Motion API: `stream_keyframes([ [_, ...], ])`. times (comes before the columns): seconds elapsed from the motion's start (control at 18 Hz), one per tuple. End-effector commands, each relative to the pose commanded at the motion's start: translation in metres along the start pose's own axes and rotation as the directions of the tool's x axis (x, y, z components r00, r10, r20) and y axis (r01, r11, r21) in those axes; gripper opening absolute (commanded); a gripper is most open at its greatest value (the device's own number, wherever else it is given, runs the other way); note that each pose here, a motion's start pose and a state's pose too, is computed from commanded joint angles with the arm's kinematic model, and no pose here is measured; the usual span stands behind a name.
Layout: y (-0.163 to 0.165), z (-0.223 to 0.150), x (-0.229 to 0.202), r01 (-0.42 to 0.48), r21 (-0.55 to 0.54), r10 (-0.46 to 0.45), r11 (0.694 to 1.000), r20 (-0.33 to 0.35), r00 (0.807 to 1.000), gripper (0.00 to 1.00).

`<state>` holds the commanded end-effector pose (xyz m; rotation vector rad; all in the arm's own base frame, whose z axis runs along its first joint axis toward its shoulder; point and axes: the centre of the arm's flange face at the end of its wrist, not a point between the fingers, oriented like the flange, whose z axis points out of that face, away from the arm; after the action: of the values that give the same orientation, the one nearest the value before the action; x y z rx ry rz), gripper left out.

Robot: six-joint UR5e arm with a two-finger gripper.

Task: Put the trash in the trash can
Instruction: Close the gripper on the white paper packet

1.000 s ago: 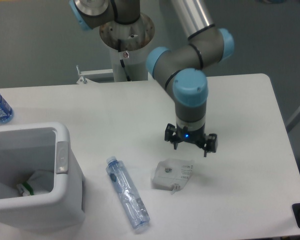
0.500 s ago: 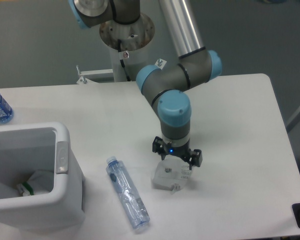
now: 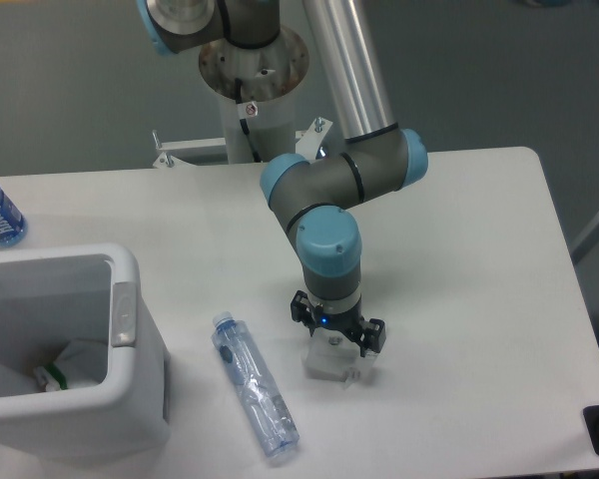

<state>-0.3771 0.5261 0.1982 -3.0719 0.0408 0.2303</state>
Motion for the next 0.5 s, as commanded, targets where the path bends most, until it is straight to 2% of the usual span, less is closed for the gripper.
stream_keyframes([
  [0.06,0.0,-0.001,0.0,0.009,0.001,-0.009,1.0,0.001,1.0,0.13],
  [0.11,0.0,-0.003,-0.001,0.01,0.004,-0.01,1.0,0.005,1.0,0.1],
  [0.33,-0.003,-0.01,-0.004,0.013,0.016,-0.014,1.0,0.013,1.0,0.06],
  [0.5,-0.018,-0.048,-0.022,0.048,0.081,-0.053,0.996,0.064,0.997,0.04],
])
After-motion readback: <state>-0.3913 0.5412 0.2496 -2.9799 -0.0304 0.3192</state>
